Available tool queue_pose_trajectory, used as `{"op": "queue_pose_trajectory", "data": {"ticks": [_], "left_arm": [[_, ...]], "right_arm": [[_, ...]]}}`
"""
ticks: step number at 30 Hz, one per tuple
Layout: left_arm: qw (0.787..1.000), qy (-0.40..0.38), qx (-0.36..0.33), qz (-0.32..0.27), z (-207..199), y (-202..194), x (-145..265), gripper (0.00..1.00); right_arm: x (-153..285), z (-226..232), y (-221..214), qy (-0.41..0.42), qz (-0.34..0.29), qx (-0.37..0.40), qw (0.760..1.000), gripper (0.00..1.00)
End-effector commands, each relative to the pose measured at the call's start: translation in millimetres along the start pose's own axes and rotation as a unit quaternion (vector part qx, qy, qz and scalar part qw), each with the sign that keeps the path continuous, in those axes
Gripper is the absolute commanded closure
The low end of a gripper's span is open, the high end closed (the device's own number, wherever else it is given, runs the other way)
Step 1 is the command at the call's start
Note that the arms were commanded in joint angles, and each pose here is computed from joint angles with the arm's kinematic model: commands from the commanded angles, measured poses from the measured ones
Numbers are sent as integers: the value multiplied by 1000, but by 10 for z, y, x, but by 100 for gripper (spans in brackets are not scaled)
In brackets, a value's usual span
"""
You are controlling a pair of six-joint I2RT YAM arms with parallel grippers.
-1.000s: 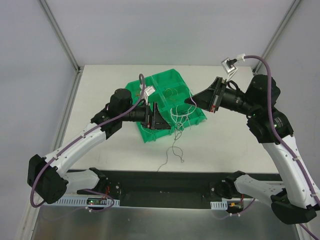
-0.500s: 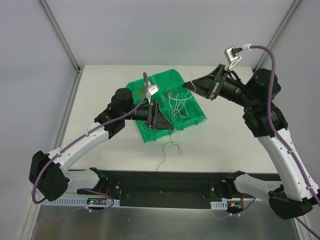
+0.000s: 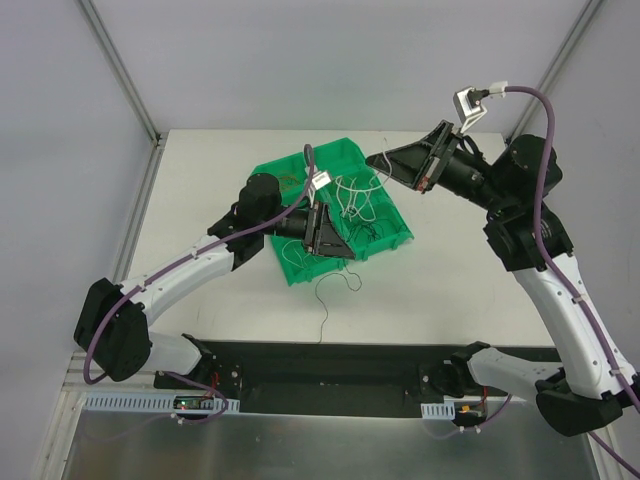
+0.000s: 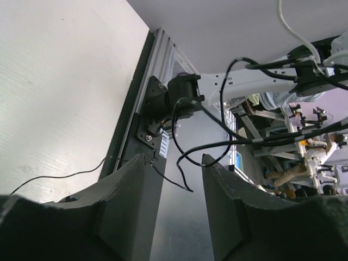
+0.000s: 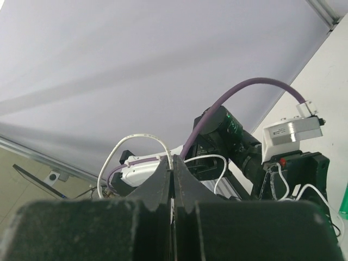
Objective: Untangle the cables
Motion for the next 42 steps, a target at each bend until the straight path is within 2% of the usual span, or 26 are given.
{"op": "queue_pose_trajectory", "data": {"ticks": [1,3,7,9,14,17,21,25,26,29,32,35,36,38,42], "left_arm": [[997,-55,-46,15,-212,54,9,62],[997,-53,-43,23,-208,32,18,73],[997,-57,-48,32,-223,0,41,82],[997,-54,-50,31,-232,4,46,100],[998,-17,-54,23,-209,-30,97,100],[995,90,-33,-1,-42,-94,230,100],[959,279,31,-47,349,-346,699,100],[891,428,97,-113,528,-718,1313,100],[876,458,89,-125,508,-774,1414,100],[844,511,68,-147,383,-864,1606,100],[798,578,70,-157,335,-913,1789,100],[756,631,76,-156,276,-954,1941,100],[753,635,73,-158,257,-950,1960,100],[758,628,60,-163,192,-917,1969,100],[768,612,37,-184,40,-781,1975,100]], "right_arm": [[37,225,179,31,-48,33,998,100],[51,214,218,25,-61,39,997,100],[95,243,294,20,-84,43,995,100],[107,275,335,22,-90,45,995,100],[220,315,430,-12,-127,72,989,100],[418,256,502,-99,-178,105,973,100],[809,161,631,-234,-252,130,930,100],[1156,36,722,-369,-282,146,874,100],[1180,12,740,-379,-277,152,870,100],[1113,-91,750,-384,-230,151,881,100],[1038,-198,784,-391,-187,166,886,100],[990,-305,853,-406,-181,159,881,100],[947,-302,860,-391,-174,161,889,100],[797,-378,874,-353,-154,144,912,100],[354,-719,691,-268,-94,49,958,100]]}}
Point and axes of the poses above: each gripper's point midway between its finger pads, its own x axis back along the fingers, its own z axis along the line the jaws close on, y = z × x, the point moved 8 cm from there along x, back along the fingers, and after that the axes turned 2 degrees about -x, right-handed, at the moved point
